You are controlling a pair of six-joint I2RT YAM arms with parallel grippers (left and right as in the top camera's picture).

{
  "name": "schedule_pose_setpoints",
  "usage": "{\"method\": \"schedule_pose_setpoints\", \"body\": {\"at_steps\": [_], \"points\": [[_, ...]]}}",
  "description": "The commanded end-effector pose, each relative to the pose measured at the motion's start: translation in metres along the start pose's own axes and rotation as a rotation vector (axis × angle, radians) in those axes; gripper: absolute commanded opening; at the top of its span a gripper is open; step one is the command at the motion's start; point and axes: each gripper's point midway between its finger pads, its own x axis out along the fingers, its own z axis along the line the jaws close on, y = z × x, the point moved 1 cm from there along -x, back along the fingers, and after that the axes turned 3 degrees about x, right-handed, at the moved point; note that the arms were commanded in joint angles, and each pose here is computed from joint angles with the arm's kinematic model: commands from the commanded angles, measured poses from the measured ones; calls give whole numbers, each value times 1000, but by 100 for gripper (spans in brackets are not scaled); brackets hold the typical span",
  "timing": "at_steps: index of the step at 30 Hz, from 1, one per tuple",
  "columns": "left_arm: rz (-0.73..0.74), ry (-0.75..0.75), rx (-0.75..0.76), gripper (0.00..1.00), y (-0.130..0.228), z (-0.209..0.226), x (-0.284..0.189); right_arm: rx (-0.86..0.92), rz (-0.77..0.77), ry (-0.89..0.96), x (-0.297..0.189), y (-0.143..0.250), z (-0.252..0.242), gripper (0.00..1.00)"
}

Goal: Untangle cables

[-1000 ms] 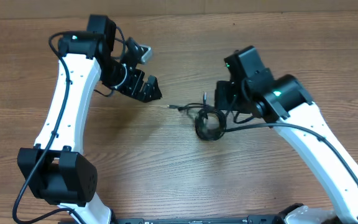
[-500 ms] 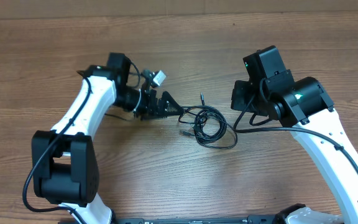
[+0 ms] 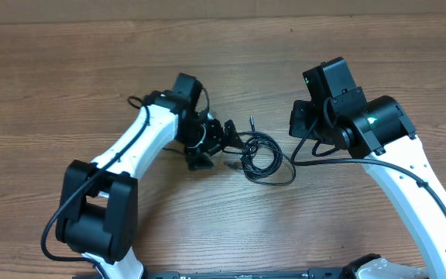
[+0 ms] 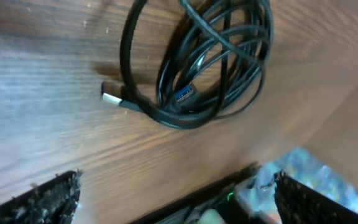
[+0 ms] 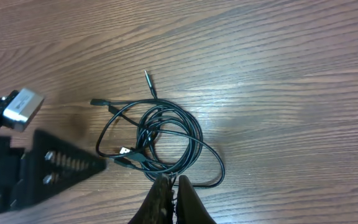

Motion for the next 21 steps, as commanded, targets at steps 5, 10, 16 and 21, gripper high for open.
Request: {"method": "schedule_pose_setpoints", "body": {"at_steps": [5,10,16,21], "points": [[-175,-90,-310,100,-21,3,9,-1,-46,5,-12,-8,-1,4],[-229,-124,-327,100,-24,3,13,-1,-46,18,-12,-8,-4,4],[-263,-102,-291,100,-28,-13,30,-1,-45,18,-12,-8,-4,4],[-211,-92,-278,76,-28,-14,55,-2,-36,24,-12,-6,-5,4]]}}
